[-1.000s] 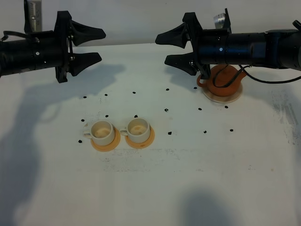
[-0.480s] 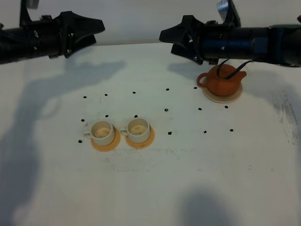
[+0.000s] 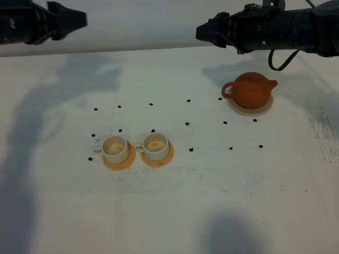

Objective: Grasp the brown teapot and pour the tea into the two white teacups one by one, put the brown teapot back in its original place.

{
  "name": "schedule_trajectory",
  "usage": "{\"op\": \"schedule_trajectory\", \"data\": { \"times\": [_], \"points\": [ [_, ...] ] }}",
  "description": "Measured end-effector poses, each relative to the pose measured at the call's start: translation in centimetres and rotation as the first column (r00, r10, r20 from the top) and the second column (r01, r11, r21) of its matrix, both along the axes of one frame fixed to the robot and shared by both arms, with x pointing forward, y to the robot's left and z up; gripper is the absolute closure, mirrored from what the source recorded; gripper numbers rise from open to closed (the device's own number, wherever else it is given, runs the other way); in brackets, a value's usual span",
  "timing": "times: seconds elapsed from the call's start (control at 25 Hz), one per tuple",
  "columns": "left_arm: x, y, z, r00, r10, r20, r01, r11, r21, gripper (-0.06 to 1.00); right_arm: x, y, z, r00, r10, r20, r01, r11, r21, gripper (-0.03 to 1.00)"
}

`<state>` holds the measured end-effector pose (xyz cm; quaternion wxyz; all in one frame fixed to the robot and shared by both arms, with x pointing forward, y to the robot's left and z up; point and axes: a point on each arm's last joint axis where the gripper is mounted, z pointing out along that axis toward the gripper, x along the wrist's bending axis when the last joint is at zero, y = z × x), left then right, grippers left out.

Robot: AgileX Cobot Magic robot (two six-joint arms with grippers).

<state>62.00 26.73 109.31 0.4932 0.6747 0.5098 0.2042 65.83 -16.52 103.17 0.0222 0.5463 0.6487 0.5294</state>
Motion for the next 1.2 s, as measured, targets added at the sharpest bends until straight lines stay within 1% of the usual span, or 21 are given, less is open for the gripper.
{"op": "schedule_trajectory", "data": {
  "times": [0.12,0.2,0.24,0.32,0.48,0.6,0.72,0.84,1.04,1.2],
  "points": [
    [-1.1,0.5,1.5,0.999,0.027,0.018,-0.028,0.997,0.07,0.39,-0.2,0.3,-0.3,1.0,0.019,0.005,-0.018,0.998,-0.066,0.43],
    [-1.9,0.8,2.3,0.999,0.038,0.022,-0.041,0.991,0.13,0.39,-0.4,0.7,-0.5,0.999,0.038,0.013,-0.036,0.992,-0.121,0.43],
    [-2.3,1.0,2.7,0.998,0.052,0.02,-0.055,0.988,0.145,0.39,-0.6,1.1,-0.6,0.999,0.049,0.017,-0.046,0.989,-0.144,0.43],
    [-3.0,1.4,3.3,0.997,0.079,0.015,-0.08,0.977,0.195,0.39,-0.8,1.6,-0.8,0.997,0.067,0.027,-0.061,0.981,-0.185,0.43],
    [-4.5,2.1,4.6,0.99,0.138,0.015,-0.137,0.954,0.265,0.42,-1.2,2.9,-1.0,0.993,0.104,0.047,-0.09,0.965,-0.245,0.43],
    [-6.0,2.5,5.5,0.985,0.172,0.028,-0.172,0.941,0.292,0.44,-1.5,3.6,-1.1,0.99,0.127,0.061,-0.105,0.956,-0.275,0.43],
    [-8.1,2.6,5.8,0.981,0.189,0.053,-0.196,0.936,0.293,0.44,-1.7,4.1,-1.0,0.988,0.136,0.068,-0.112,0.953,-0.283,0.43],
    [-10.5,2.6,5.5,0.976,0.203,0.077,-0.217,0.934,0.286,0.44,-1.8,4.1,-0.7,0.988,0.137,0.075,-0.111,0.954,-0.28,0.43],
    [-14.9,2.7,4.6,0.965,0.234,0.119,-0.257,0.931,0.258,0.44,-2.3,3.9,1.0,0.985,0.134,0.113,-0.099,0.957,-0.274,0.43],
    [-18.3,2.7,3.9,0.958,0.248,0.142,-0.277,0.927,0.254,0.44,-2.4,3.8,1.2,0.983,0.142,0.119,-0.1,0.949,-0.299,0.43]
  ]
}}
